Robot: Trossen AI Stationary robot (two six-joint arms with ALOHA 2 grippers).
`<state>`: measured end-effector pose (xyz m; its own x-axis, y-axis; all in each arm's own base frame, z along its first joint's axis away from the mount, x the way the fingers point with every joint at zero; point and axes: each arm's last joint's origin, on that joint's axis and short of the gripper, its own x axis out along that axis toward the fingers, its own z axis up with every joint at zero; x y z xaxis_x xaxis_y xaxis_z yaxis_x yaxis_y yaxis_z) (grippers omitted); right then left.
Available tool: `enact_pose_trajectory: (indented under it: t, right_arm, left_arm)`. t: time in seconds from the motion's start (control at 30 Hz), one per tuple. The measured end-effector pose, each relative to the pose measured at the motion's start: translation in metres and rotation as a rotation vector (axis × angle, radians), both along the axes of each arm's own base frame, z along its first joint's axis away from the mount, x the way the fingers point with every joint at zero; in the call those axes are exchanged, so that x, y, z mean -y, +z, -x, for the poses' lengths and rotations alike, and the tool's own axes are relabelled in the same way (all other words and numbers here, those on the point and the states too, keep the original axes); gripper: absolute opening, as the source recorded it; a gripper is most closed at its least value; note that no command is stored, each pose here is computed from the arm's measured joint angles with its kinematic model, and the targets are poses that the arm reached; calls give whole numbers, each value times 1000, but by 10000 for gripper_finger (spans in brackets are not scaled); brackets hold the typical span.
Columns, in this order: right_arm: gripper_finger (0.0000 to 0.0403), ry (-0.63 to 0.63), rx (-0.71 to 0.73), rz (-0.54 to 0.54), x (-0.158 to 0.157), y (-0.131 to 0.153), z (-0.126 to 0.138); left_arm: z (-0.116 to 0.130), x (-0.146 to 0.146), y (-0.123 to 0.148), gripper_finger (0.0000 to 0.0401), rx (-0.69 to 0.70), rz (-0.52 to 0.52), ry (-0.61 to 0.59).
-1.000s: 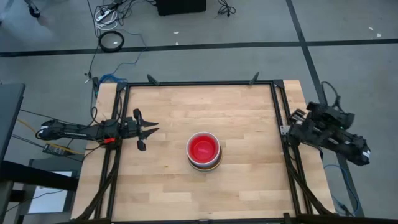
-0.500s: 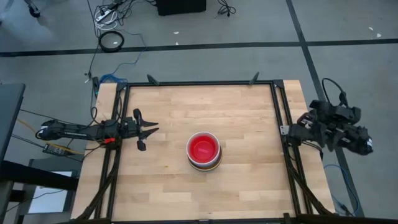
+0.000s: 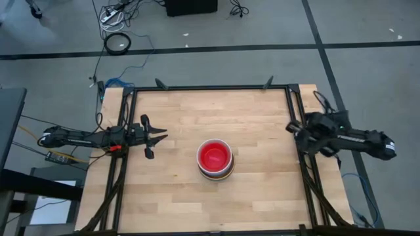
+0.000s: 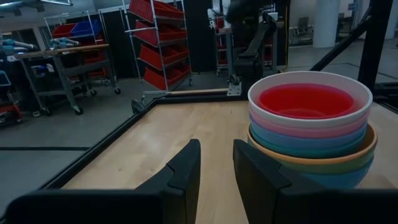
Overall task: Nest bowls inside each other
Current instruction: Return to Home Position
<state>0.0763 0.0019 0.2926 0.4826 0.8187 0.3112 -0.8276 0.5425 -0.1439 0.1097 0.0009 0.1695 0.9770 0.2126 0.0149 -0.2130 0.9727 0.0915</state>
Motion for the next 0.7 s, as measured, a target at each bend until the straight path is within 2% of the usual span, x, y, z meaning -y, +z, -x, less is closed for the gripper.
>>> enact_pose_trajectory:
  t: [0.27, 0.5, 0.7]
  right_arm:
    - [118, -110, 61, -6, 4, -34, -7]
    - [118, -242, -25, -54, 13, -66, -17]
    - [119, -284, -24, -16, 16, -72, -19]
  left_arm:
    - [0, 0, 0, 104, 0, 0, -1]
    - [0, 0, 0, 104, 0, 0, 0]
    - [0, 0, 0, 104, 1, 0, 0]
